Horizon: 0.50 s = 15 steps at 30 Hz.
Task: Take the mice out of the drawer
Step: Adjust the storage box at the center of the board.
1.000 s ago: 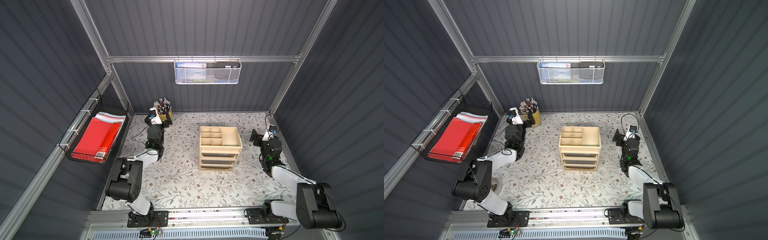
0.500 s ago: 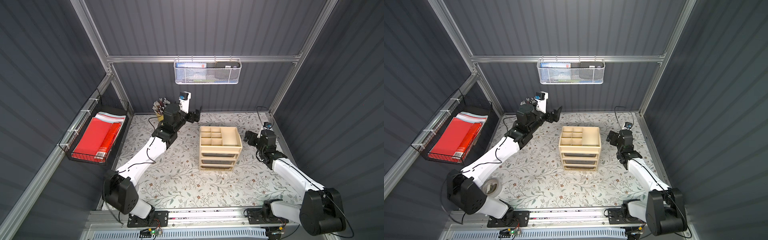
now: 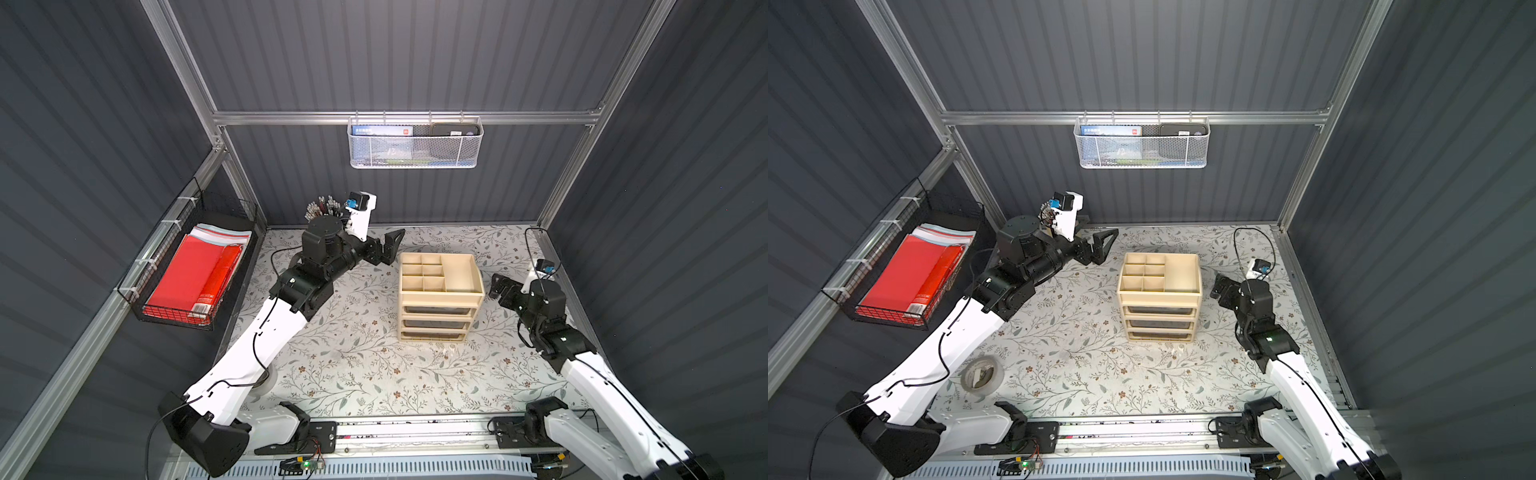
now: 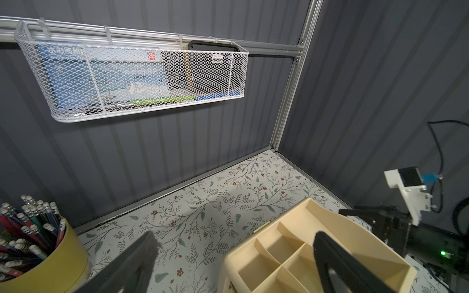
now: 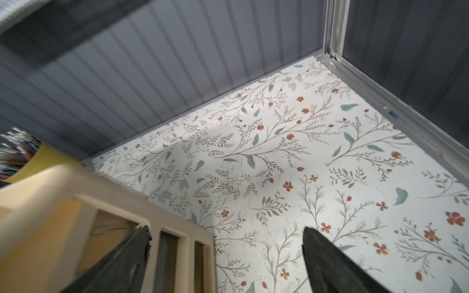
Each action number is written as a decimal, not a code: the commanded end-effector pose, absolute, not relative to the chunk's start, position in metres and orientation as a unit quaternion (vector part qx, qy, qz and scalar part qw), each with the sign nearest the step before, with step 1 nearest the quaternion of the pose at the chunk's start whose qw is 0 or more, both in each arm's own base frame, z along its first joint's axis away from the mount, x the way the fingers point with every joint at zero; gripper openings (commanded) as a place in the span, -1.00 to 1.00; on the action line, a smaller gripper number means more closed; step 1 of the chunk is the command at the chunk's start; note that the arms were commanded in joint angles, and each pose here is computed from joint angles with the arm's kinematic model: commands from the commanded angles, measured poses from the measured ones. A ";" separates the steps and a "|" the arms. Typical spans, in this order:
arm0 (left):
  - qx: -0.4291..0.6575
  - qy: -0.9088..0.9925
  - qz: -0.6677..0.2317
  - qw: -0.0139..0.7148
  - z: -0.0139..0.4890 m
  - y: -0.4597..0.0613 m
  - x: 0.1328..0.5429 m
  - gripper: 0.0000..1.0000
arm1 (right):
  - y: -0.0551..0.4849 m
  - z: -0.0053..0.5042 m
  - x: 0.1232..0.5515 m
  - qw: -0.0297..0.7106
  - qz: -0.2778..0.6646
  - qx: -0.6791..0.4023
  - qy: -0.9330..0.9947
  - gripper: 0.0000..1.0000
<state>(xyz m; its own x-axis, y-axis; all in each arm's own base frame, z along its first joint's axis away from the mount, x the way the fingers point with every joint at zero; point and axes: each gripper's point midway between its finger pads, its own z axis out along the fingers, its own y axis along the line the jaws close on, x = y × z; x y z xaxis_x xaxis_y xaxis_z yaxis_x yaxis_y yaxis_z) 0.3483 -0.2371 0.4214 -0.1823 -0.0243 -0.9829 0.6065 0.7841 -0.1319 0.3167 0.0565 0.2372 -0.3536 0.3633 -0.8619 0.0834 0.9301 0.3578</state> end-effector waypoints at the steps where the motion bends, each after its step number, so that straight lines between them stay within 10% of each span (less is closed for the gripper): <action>1: 0.207 0.746 -0.261 0.577 0.398 -0.244 0.352 0.98 | 0.057 0.266 0.302 0.549 0.117 0.144 0.815 0.94; 15: 0.101 0.741 -0.199 0.633 0.421 -0.213 0.386 0.98 | 0.157 0.327 0.252 0.503 0.283 0.024 0.817 0.82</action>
<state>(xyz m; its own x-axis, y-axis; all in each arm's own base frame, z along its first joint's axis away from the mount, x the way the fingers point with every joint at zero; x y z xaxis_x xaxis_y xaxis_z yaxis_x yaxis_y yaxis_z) 0.3824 -0.2287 0.3893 -0.2451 -0.0171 -0.9694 0.4758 0.8691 -0.1356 0.2709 0.1343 0.3240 -0.4341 0.3299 -0.8383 -0.1864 0.8775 0.4418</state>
